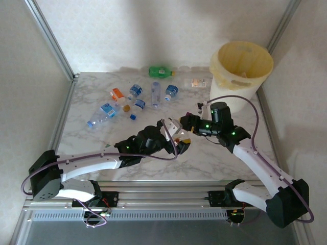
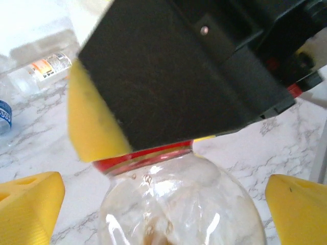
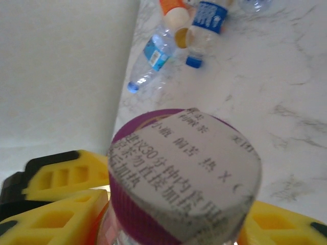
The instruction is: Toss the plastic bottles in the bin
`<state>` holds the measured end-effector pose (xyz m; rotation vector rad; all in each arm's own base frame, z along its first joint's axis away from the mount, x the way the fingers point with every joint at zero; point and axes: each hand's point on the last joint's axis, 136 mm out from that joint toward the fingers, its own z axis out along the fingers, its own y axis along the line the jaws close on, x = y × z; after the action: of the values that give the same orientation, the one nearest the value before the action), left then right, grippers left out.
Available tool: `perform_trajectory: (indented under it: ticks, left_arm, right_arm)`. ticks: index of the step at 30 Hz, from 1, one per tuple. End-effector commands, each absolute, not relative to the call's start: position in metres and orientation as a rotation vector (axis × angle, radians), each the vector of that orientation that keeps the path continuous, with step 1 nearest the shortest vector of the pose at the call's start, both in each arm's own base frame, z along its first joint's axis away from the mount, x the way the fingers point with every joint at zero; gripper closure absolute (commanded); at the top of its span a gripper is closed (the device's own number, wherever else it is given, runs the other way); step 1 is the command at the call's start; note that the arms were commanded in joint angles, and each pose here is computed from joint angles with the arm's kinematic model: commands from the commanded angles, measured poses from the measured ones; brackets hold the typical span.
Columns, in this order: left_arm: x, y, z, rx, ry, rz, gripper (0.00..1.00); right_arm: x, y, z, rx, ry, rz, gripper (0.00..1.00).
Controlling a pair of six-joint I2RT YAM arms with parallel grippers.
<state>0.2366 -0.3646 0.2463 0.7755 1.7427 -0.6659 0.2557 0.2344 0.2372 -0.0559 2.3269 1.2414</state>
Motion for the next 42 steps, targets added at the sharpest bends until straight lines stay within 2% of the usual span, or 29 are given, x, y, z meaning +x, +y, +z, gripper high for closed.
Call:
perform_trajectory:
  ticks: [1, 6, 15, 24, 32, 35, 39, 42]
  left_arm:
    - [0.237, -0.347, 0.279, 0.638, 1.693, -0.739, 0.00]
    - [0.237, -0.318, 0.287, 0.514, 1.710, -0.819, 0.00]
    - [0.263, -0.249, 0.273, 0.186, 1.813, -0.764, 0.00]
    - [0.275, -0.201, 0.254, -0.044, 1.865, -0.726, 0.00]
    - [0.273, -0.188, 0.248, -0.104, 1.887, -0.705, 0.00]
    - [0.272, -0.186, 0.249, -0.112, 1.888, -0.706, 0.00]
    - [0.274, -0.175, 0.243, -0.199, 1.926, -0.689, 0.00]
    - [0.275, -0.157, 0.229, -0.310, 1.981, -0.618, 0.00]
  right_arm:
    - [0.267, 0.208, 0.264, -0.084, 2.258, 0.978, 0.60]
    - [0.287, 0.156, 0.292, -0.059, 2.127, 0.582, 0.62]
    - [0.299, 0.076, 0.400, 0.020, 1.643, 0.108, 0.65]
    - [0.299, 0.035, 0.495, 0.086, 1.179, -0.116, 0.65]
    - [0.344, 0.001, 0.512, 0.201, 1.098, -0.197, 0.65]
    - [0.377, -0.007, 0.515, 0.220, 1.146, -0.201, 0.64]
    - [0.462, -0.019, 0.486, 0.262, 1.473, -0.198, 0.53]
    - [0.508, -0.013, 0.444, 0.249, 1.797, -0.180, 0.33]
